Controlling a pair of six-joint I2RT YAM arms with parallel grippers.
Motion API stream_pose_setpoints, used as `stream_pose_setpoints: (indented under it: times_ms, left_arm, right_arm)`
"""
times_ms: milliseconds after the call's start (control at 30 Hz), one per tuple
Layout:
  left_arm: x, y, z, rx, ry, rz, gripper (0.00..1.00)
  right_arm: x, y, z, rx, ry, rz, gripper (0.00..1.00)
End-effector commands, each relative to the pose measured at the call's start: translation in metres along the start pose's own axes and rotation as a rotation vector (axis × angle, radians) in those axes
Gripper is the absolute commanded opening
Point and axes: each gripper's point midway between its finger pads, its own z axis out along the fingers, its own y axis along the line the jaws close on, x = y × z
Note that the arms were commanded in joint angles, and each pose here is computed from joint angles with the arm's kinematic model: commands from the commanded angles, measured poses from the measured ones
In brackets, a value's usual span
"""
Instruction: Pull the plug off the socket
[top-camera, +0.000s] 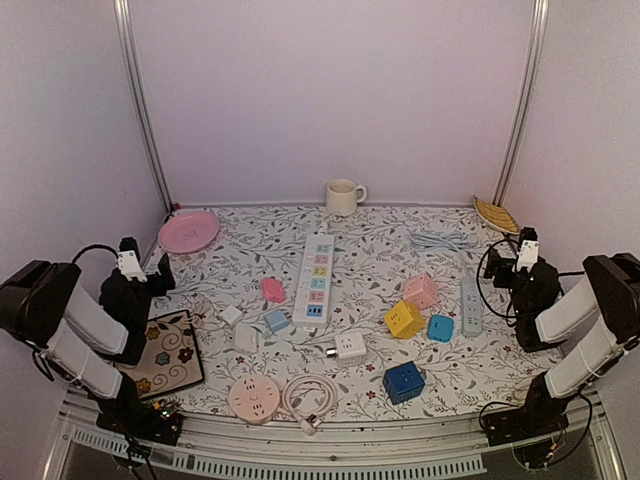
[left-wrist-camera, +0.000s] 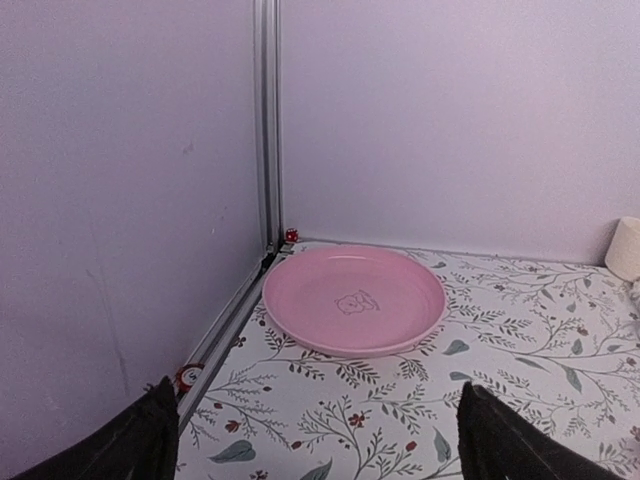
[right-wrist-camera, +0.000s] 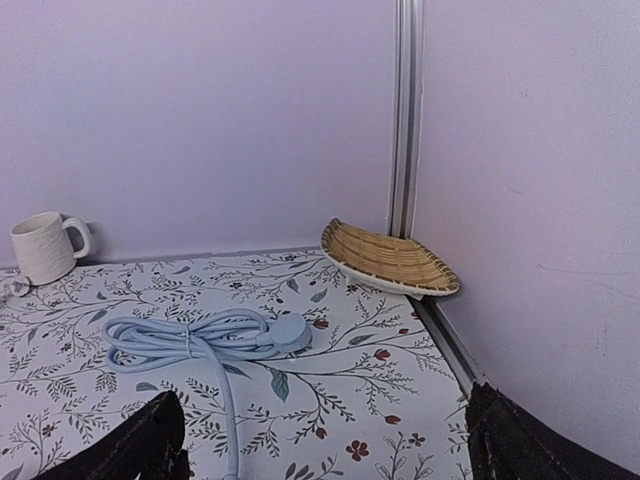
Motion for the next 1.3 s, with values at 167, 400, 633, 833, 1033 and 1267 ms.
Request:
stream_pose_setpoints:
  times_ms: [167, 400, 633, 833, 1033, 1267]
  left_arm:
    - [-0.005, -0.014, 0.027, 0.038, -0.008, 0.047, 0.97]
    - [-0.005, -0.023, 0.034, 0.070, 0.002, 0.072, 0.97]
    - [-0.004, -0.023, 0.035, 0.074, 0.008, 0.074, 0.97]
    - [-0.004, -0.023, 0.035, 0.073, 0.007, 0.074, 0.97]
    - [-0.004, -0.023, 0.035, 0.072, 0.007, 0.074, 0.97]
    - [-0.004, -0.023, 0.035, 0.072, 0.006, 0.074, 0.97]
  right_arm:
    - [-0.010, 0.006, 0.004, -0.034, -0.036, 0.006, 0.99]
    - [-0.010, 0.006, 0.004, -0.035, -0.034, 0.006, 0.99]
    - [-0.010, 0.006, 0.004, -0.035, -0.036, 0.006, 0.99]
    - [-0.009, 0.006, 0.004, -0.034, -0.033, 0.006, 0.99]
    - [-0.010, 0.006, 0.005, -0.034, -0.034, 0.006, 0.99]
    - [-0.010, 0.006, 0.005, -0.036, -0.034, 0.004, 0.99]
